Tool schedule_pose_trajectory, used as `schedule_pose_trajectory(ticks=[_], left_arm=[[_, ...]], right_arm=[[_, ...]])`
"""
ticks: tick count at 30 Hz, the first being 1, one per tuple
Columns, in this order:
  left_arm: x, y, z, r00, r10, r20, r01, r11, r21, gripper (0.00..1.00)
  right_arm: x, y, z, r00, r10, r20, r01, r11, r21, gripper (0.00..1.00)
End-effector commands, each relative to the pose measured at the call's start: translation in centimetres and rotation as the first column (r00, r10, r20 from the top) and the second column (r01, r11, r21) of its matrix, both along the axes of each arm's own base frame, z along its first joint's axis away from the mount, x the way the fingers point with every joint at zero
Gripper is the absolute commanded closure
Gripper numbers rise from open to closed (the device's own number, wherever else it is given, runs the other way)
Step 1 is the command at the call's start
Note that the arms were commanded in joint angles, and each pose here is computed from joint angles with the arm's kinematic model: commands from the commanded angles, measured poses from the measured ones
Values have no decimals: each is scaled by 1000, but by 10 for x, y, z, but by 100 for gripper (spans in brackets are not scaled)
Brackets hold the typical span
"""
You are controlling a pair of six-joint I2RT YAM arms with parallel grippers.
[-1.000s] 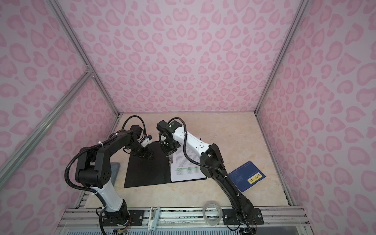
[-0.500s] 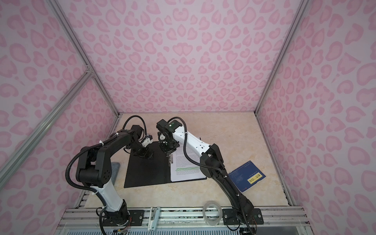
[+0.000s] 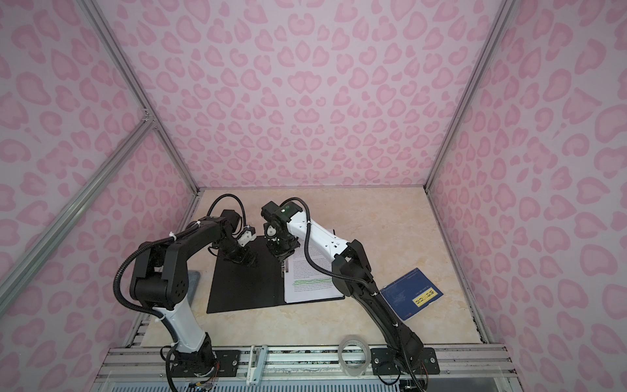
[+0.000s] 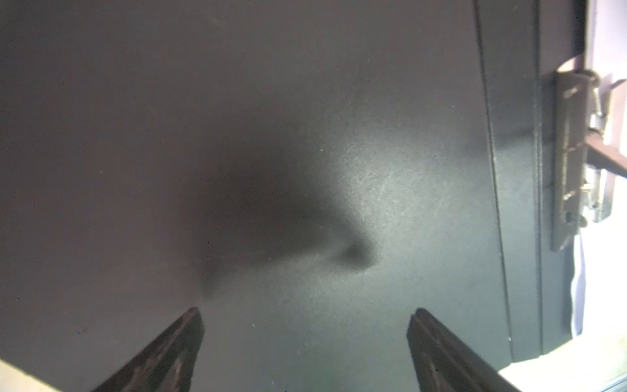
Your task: Put the files into the folder
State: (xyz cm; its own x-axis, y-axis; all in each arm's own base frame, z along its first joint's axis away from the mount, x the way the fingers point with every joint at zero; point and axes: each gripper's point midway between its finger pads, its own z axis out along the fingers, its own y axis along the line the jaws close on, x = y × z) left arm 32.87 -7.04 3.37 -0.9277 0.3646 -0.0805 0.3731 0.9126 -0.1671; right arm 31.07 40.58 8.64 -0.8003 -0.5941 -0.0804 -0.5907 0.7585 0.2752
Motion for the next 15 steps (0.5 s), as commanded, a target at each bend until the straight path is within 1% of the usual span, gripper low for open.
schedule_pose_trajectory(ticks=[1, 12, 15], left_arm=[[1, -1, 0, 1000, -6, 0, 6, 1000, -8, 3], [2, -2, 1, 1000, -7, 1, 7, 1000, -10, 3], [3, -2, 0, 1000, -7, 0, 7, 1000, -10, 3]], right_arm=[[-4, -4, -6, 1000, 18, -15, -18, 999, -27, 81], [6, -2, 11, 1000, 2, 21, -2, 1000, 8, 81], [6, -1, 8, 1000, 0, 5, 0, 1000, 10, 82]])
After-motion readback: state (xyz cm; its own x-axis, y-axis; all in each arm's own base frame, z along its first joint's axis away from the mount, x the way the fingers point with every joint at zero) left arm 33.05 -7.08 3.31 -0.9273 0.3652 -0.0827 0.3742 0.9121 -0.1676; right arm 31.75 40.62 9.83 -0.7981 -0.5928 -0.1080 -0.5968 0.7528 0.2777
